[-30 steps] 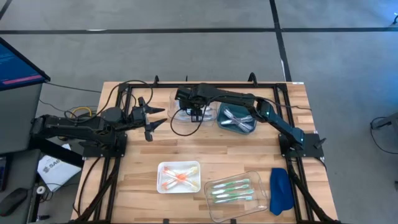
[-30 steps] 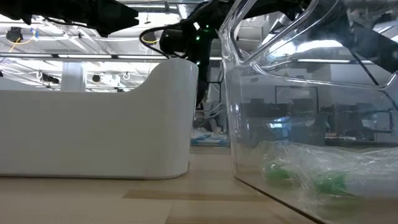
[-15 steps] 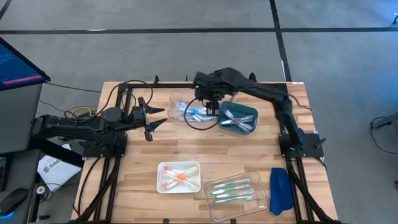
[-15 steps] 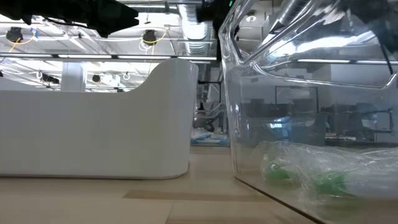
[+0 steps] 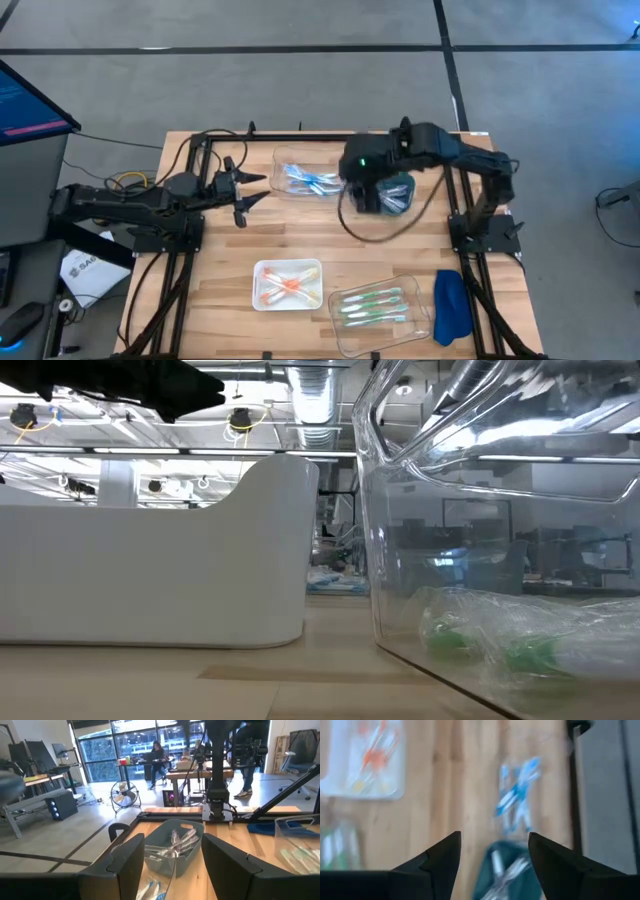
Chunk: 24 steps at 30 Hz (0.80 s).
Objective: Pick & Place Toothbrushes
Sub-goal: Adjust the bins
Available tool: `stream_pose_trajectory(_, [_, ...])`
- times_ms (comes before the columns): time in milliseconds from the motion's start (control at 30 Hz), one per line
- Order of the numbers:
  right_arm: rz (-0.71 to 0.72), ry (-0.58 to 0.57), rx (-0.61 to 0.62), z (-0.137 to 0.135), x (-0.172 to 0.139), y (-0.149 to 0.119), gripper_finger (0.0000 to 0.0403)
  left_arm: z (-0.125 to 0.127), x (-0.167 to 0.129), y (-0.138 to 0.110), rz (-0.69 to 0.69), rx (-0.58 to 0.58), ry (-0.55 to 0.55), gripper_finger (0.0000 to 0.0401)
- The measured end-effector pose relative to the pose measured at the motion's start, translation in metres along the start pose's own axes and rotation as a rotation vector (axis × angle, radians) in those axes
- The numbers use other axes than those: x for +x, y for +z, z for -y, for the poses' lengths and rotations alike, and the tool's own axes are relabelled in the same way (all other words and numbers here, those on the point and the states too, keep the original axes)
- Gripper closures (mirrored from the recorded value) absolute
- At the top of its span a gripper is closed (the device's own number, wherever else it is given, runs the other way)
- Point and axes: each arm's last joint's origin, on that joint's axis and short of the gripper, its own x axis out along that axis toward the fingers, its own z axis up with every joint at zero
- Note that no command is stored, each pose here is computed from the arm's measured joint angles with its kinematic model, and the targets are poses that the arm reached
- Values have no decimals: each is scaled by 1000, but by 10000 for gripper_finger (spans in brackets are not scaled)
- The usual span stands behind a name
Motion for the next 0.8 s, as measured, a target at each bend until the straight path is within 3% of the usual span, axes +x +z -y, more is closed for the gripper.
stream_pose_trajectory(267, [-89, 81, 28, -64, 23, -24, 178, 4, 11, -10, -66, 0, -8, 210])
stream_pose_trajectory(567, [-244, 124, -91, -130, 54, -56, 180, 11, 22, -11, -34, -216, -103, 210])
stream_pose_trajectory(700, [-328, 99, -73, -145, 68, -73, 207, 17, 24, -6, 22, -240, -163, 210])
stream_pose_trajectory(800, [-381, 35, -72, -151, 82, -87, 258, 21, 26, -4, 56, -247, -179, 213])
